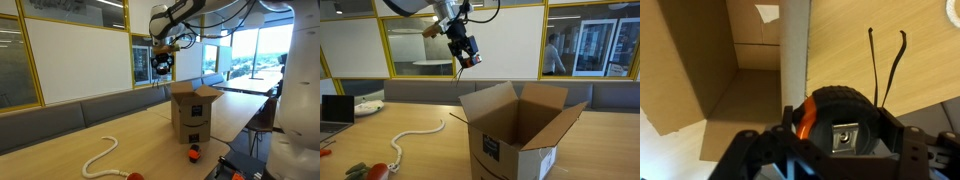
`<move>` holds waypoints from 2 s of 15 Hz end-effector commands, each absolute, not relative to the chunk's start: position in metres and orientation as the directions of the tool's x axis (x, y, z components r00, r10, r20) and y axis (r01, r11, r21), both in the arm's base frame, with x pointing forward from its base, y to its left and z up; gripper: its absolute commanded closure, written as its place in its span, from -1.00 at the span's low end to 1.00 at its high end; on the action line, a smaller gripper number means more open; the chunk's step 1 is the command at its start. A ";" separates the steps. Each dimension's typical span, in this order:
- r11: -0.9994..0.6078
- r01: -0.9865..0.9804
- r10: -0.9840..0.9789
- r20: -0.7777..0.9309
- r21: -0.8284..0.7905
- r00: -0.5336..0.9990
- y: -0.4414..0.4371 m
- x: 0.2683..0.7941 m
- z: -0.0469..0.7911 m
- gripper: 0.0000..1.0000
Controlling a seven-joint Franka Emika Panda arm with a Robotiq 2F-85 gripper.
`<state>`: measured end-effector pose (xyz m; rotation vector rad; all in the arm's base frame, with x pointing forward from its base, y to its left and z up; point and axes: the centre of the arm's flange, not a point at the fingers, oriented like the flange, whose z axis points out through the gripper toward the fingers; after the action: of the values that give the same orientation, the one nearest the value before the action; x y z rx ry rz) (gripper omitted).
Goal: Move the box to the right, place the objects on the table inside the box
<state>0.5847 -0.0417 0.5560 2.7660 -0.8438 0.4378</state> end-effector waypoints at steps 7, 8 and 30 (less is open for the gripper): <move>-0.715 -0.689 -0.593 0.418 0.121 0.688 -0.107 0.464 0.545 -0.11; -0.712 -0.692 -0.598 0.411 0.121 0.688 -0.110 0.465 0.538 -0.11; -0.636 -0.772 -0.714 0.370 0.013 0.595 -0.229 0.541 0.398 -1.00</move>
<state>0.5301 -0.2239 0.3903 2.6509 -1.2404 0.4595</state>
